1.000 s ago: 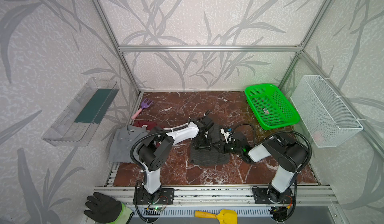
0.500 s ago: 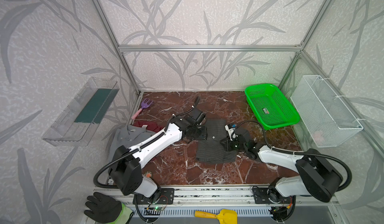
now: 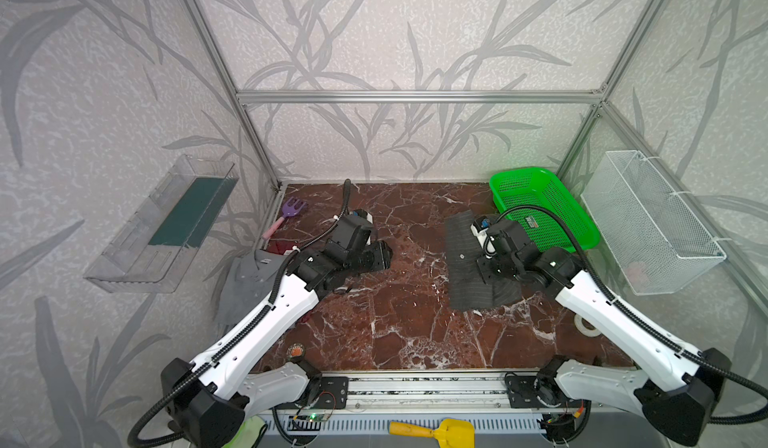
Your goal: Fold and stack the long sleeve shirts
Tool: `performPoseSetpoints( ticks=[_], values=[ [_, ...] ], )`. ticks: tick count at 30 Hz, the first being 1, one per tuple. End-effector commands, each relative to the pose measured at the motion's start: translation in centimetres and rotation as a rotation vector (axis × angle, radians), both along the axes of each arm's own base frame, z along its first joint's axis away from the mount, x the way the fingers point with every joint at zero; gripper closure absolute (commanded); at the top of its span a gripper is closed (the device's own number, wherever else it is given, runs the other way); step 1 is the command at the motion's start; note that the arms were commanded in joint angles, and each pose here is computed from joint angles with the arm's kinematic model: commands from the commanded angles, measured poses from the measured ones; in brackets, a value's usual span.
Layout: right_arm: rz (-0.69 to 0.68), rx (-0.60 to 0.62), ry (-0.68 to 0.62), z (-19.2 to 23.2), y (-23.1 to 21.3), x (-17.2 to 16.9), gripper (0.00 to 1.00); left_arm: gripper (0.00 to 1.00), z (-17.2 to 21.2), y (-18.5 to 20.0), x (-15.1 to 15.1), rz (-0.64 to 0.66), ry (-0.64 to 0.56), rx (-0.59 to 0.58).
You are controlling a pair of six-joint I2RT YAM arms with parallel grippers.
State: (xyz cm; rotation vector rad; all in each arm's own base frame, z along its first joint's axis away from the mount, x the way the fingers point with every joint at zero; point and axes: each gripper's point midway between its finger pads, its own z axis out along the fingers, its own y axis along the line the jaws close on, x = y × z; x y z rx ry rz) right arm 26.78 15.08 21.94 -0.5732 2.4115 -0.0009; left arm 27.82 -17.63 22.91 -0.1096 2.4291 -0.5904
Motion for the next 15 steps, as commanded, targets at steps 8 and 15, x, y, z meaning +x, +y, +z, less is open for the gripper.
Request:
performPoseSetpoints(
  ticks=[8, 15],
  values=[
    [0.030, -0.629, 0.028, -1.5, -2.8, 0.2, 1.00, 0.44, -2.5, 4.0, -0.5, 0.092, -0.004, -0.047],
    [0.123, -0.777, 0.070, -5.9, 4.0, -0.3, 1.00, 0.44, -3.4, 5.9, -1.5, 0.149, -0.005, -0.056]
  ],
)
